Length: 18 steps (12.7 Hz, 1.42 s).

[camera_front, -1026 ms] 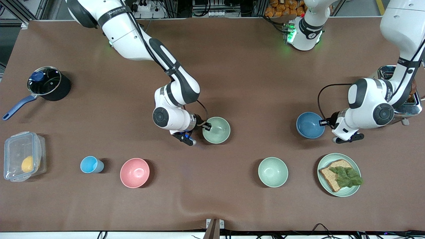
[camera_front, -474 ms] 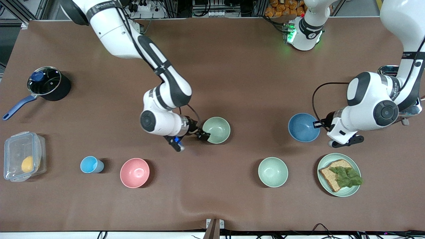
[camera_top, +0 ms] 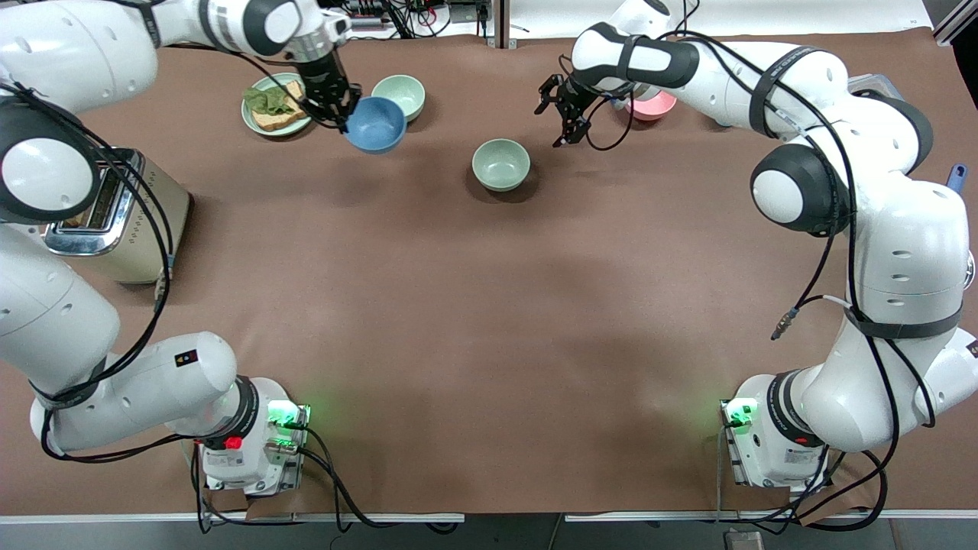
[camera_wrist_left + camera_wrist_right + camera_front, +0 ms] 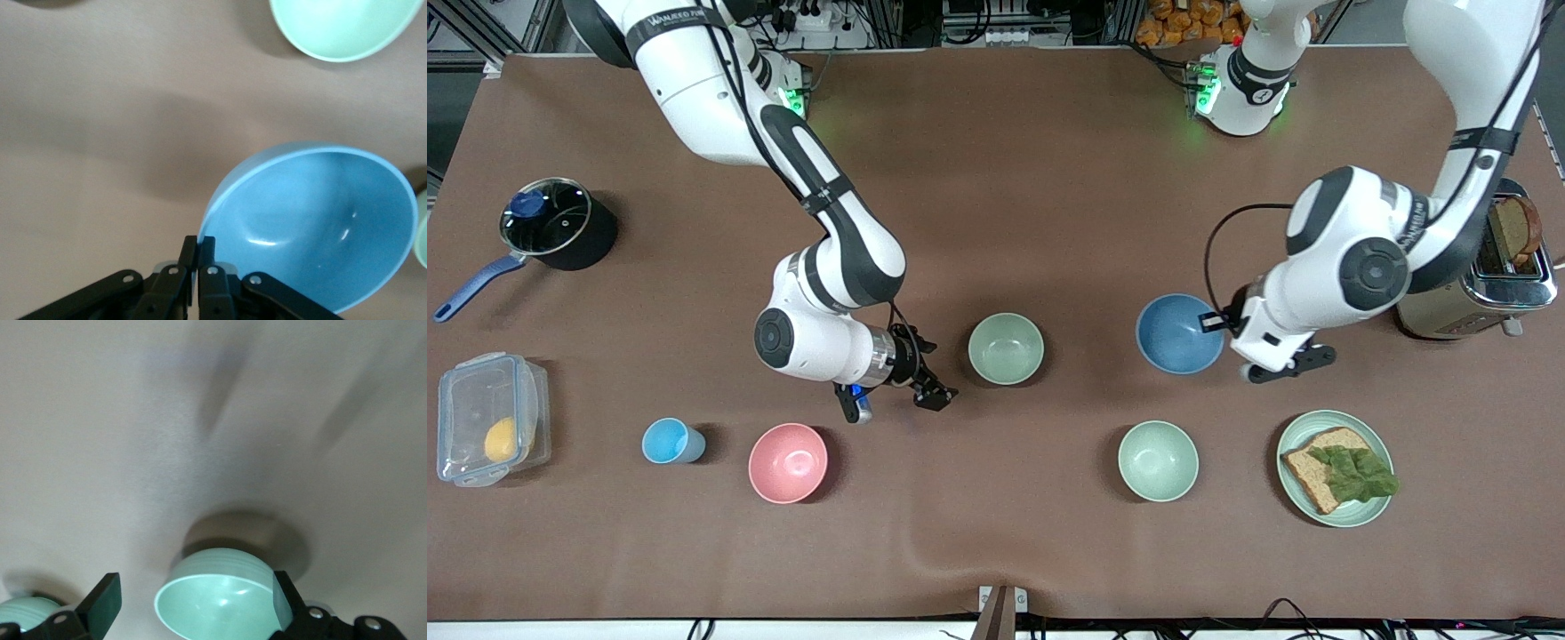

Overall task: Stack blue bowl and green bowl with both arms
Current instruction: 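Move the blue bowl over the green bowl with the left gripper and lower it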

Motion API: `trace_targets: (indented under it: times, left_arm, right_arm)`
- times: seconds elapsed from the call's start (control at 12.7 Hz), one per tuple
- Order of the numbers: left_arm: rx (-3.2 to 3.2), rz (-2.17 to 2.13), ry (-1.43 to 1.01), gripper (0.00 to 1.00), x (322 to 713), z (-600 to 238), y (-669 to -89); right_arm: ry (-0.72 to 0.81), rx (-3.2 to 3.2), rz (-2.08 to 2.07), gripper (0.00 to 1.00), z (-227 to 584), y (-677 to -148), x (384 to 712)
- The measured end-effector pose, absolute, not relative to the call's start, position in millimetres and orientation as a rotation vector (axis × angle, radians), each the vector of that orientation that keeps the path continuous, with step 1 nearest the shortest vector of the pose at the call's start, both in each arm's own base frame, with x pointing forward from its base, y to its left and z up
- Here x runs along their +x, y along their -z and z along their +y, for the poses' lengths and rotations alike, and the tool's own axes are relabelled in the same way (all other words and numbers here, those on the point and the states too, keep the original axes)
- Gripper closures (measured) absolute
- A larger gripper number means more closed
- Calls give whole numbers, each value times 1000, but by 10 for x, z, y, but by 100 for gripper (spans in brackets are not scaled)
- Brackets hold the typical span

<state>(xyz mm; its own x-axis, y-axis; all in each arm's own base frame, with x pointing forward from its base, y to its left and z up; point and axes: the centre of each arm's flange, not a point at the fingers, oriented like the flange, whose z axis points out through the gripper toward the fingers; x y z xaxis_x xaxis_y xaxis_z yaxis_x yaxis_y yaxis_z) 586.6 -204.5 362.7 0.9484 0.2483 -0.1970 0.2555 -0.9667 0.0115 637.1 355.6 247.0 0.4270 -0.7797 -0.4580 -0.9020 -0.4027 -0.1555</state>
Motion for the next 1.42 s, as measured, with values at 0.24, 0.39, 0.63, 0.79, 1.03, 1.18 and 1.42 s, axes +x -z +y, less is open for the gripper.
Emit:
trace_targets:
  times: [0.24, 0.39, 0.63, 0.79, 1.03, 1.18, 1.42]
  left_arm:
    - [3076, 420, 308, 96, 5672, -2566, -3623]
    - [3070, 450, 317, 96, 5619, -2715, -3567]
    - [3013, 505, 331, 96, 5580, -2938, -3450]
    - [2974, 553, 330, 96, 5537, -3130, -3378]
    - [2923, 637, 315, 96, 5476, -3392, -3268]
    - [2880, 697, 316, 96, 5438, -3578, -3180]
    - [2817, 776, 340, 96, 5418, -3981, -3164]
  right_arm:
    - [-431, -2311, 1461, 0, 3589, -2305, 6302]
    - [-396, -2304, 1509, 0, 3409, -2171, 6337]
    - [-292, -2248, 1581, 0, 3408, -1994, 6249]
    - [-282, -2246, 1583, 0, 3608, -1970, 6120]
    - [-284, -2262, 1566, 0, 3717, -1964, 6050]
    - [-266, -2292, 1560, 0, 3751, -1949, 6014]
    - [-262, -2331, 1557, 0, 3773, -1925, 5971]
